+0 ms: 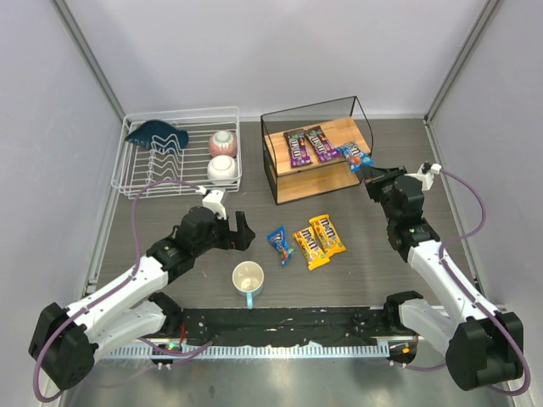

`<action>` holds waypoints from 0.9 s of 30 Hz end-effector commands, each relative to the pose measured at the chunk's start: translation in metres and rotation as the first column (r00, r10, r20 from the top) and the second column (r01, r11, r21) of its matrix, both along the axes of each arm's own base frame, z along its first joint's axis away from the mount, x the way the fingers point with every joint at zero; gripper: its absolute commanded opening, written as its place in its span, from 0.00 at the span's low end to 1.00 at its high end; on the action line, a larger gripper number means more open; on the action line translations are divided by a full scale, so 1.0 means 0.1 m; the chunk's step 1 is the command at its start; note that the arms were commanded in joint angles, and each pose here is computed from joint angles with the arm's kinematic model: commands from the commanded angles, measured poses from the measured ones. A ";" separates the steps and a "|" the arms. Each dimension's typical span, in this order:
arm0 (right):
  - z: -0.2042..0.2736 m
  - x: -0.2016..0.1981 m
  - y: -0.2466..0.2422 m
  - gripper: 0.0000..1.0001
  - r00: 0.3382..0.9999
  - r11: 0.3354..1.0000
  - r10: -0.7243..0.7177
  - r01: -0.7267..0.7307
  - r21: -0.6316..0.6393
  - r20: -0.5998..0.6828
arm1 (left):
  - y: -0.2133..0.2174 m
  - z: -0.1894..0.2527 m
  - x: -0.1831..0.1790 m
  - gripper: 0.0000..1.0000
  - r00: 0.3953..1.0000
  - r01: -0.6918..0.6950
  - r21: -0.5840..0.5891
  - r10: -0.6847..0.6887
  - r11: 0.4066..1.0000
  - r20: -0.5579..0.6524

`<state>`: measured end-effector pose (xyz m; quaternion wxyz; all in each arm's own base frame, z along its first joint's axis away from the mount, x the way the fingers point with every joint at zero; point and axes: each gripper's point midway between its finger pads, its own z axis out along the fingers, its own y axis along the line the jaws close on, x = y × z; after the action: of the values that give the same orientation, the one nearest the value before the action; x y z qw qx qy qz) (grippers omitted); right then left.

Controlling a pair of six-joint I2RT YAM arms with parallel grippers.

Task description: Place and organize the candy bags onto the shelf

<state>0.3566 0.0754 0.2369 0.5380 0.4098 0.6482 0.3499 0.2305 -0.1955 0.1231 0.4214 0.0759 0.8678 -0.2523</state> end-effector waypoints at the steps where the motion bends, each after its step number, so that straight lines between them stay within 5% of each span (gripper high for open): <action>1: 0.14 -0.02 0.04 0.01 0.999 1.000 0.024 -0.023 -0.017 0.040 | -0.06 0.14 0.03 1.00 0.999 0.017 -0.018 -0.016 1.000 0.034; 27: 0.15 -0.06 0.11 0.01 0.998 0.999 0.040 -0.039 -0.020 0.038 | -0.06 0.11 0.03 1.00 0.999 0.019 -0.014 -0.019 1.000 0.027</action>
<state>0.3500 0.0865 0.2342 0.5297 0.3925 0.6640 0.3527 0.2302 -0.1959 0.1230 0.4211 0.0767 0.8678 -0.2525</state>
